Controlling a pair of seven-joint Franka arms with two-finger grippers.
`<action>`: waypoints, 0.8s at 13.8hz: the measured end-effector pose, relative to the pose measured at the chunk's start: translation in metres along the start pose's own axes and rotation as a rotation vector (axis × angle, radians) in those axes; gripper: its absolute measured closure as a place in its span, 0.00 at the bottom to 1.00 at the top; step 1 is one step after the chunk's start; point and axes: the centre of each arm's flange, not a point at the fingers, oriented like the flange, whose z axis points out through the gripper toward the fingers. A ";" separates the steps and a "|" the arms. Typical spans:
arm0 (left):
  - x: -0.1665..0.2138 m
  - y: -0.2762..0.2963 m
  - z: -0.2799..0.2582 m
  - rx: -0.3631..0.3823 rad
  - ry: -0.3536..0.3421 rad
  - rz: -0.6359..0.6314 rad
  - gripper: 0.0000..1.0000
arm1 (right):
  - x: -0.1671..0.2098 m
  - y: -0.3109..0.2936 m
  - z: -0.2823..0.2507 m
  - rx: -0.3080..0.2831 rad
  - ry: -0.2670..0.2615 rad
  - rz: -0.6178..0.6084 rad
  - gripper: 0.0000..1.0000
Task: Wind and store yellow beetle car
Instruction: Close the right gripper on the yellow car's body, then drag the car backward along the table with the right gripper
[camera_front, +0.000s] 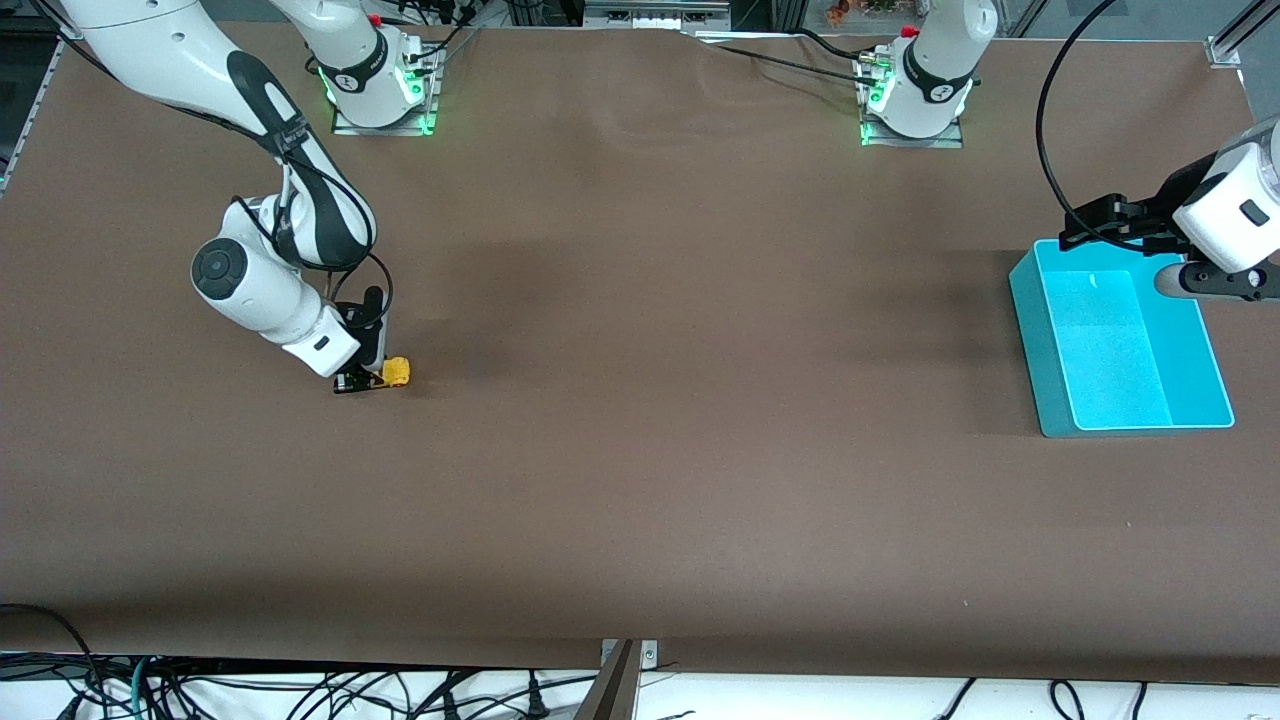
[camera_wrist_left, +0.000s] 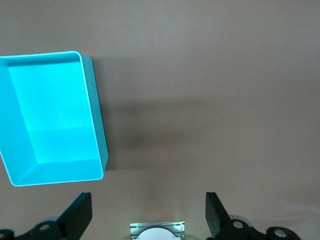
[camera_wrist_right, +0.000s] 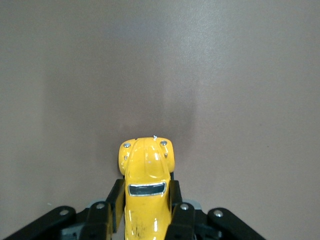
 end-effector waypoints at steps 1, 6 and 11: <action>0.000 0.000 0.000 0.000 0.000 0.000 0.00 | 0.000 0.000 0.000 0.000 0.000 0.001 0.60; 0.000 0.001 0.000 0.000 0.000 0.002 0.00 | -0.027 0.001 -0.003 -0.005 -0.003 -0.005 0.60; 0.000 0.008 -0.002 0.002 0.006 0.014 0.00 | -0.083 0.000 -0.008 -0.020 -0.011 -0.051 0.60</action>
